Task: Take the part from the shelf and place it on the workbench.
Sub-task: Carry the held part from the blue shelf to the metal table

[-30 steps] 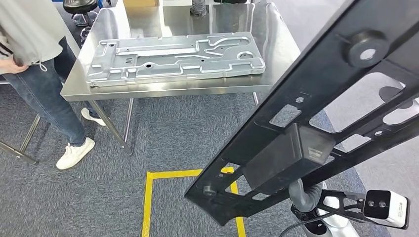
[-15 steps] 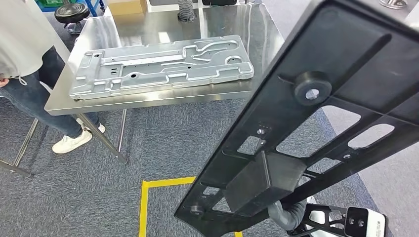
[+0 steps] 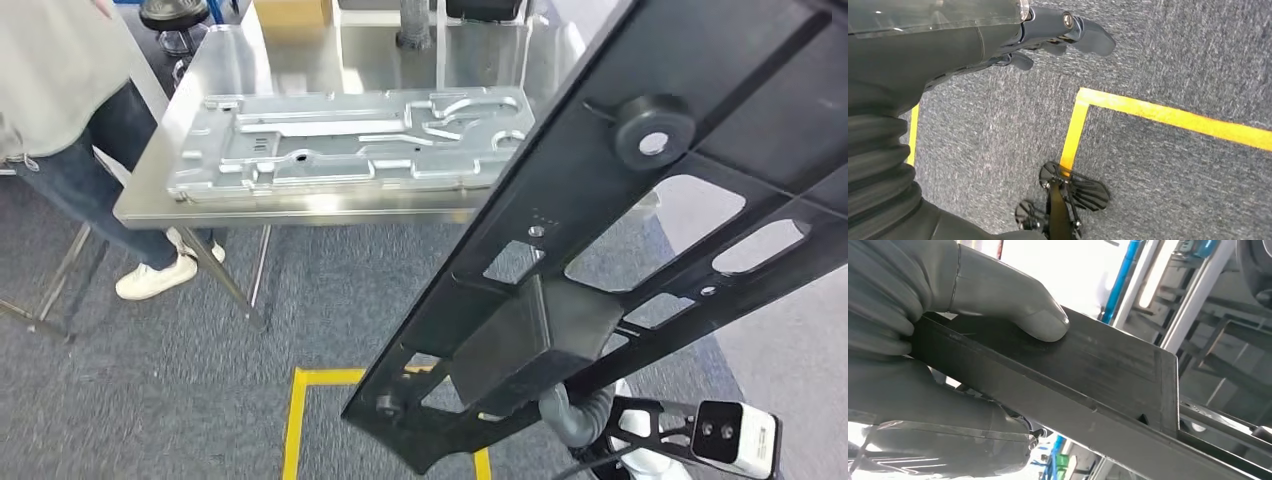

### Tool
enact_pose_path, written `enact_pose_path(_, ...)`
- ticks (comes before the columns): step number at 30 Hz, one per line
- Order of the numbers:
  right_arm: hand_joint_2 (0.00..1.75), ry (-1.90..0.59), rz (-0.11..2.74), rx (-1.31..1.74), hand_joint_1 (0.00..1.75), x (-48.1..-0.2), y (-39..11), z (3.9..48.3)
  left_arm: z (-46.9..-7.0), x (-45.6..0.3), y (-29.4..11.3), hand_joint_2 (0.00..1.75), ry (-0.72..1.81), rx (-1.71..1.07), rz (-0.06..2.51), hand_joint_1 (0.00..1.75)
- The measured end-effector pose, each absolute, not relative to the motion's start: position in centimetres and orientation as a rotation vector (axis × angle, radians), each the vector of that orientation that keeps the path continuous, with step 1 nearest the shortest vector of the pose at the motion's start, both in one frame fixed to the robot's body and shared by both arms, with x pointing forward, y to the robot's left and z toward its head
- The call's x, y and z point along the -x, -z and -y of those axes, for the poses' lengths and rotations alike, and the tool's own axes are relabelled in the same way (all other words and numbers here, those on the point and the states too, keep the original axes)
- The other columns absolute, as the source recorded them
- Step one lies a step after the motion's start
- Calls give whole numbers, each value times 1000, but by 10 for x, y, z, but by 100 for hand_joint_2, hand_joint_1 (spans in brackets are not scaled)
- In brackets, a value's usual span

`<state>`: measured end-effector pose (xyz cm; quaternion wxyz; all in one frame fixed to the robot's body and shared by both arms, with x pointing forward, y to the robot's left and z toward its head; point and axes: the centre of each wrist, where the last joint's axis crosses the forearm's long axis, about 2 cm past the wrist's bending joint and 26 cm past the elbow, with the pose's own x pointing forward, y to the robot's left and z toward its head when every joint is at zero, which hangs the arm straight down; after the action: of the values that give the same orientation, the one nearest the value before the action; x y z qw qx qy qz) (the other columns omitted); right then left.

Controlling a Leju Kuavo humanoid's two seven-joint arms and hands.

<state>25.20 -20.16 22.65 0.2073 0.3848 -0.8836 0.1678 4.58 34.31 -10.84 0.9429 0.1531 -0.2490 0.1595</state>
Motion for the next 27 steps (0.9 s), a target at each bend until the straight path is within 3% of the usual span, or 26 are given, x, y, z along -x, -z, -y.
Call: enact_pose_path(27,175,-391,2595,-981,175,-254,-255,188,-359,-38,108,175,-302,-319,502,0)
